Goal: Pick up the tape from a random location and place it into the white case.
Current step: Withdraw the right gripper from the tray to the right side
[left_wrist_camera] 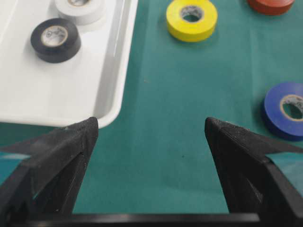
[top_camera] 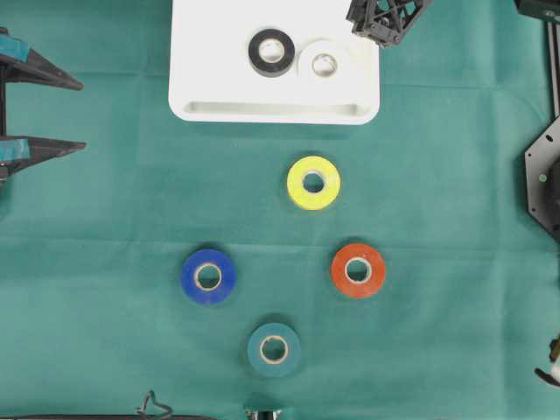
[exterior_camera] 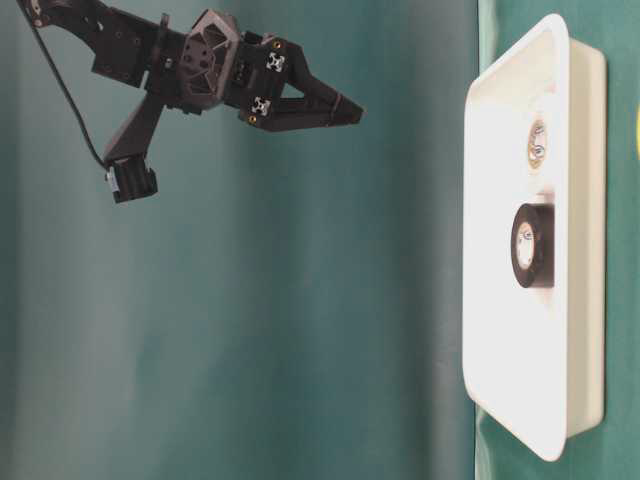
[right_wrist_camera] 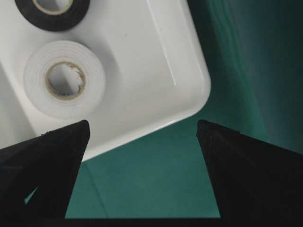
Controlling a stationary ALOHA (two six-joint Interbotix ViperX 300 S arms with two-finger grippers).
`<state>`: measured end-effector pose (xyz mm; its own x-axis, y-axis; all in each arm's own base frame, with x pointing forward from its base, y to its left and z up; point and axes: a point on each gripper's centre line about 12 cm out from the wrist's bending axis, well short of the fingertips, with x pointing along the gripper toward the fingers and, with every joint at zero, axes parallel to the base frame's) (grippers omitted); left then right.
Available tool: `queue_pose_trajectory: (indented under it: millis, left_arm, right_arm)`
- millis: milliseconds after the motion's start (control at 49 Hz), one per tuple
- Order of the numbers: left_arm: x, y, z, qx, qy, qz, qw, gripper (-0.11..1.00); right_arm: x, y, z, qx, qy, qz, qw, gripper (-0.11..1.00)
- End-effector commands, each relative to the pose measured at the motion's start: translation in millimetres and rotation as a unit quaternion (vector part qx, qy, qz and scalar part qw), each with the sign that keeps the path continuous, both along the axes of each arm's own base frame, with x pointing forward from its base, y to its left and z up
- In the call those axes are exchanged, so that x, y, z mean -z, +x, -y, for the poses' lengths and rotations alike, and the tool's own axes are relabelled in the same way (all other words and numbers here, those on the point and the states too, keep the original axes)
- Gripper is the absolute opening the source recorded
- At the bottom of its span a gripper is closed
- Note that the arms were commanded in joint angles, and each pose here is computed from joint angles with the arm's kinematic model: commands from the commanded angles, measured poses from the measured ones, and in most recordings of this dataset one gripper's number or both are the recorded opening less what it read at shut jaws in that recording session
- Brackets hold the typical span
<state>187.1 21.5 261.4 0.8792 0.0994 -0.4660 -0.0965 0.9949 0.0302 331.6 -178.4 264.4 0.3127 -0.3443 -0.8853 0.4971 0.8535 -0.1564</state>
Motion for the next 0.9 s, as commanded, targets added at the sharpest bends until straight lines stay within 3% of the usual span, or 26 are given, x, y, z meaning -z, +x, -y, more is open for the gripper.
queue_pose_trajectory:
  millis: [0,224,367,877]
  left_arm:
    - [-4,2,-1,-0.002,0.0,0.006,1.0,0.96]
    - [-4,2,-1,-0.002,0.0,0.007,1.0,0.96]
    - [-4,2,-1,-0.002,0.0,0.006,1.0,0.96]
    - [-5,2,-1,-0.002,0.0,0.008,1.0,0.96]
  right_arm:
    - [-17,0,1,0.001,-0.011,0.022,0.9997,0.9]
    - [-17,2,-3,-0.004,-0.009,0.025,0.9996,0.9]
    - [-16,13,-21,-0.03,-0.007,0.032,0.999,0.9]
    - [-12,49,-140,-0.16,0.017,0.047,0.9858,0.9]
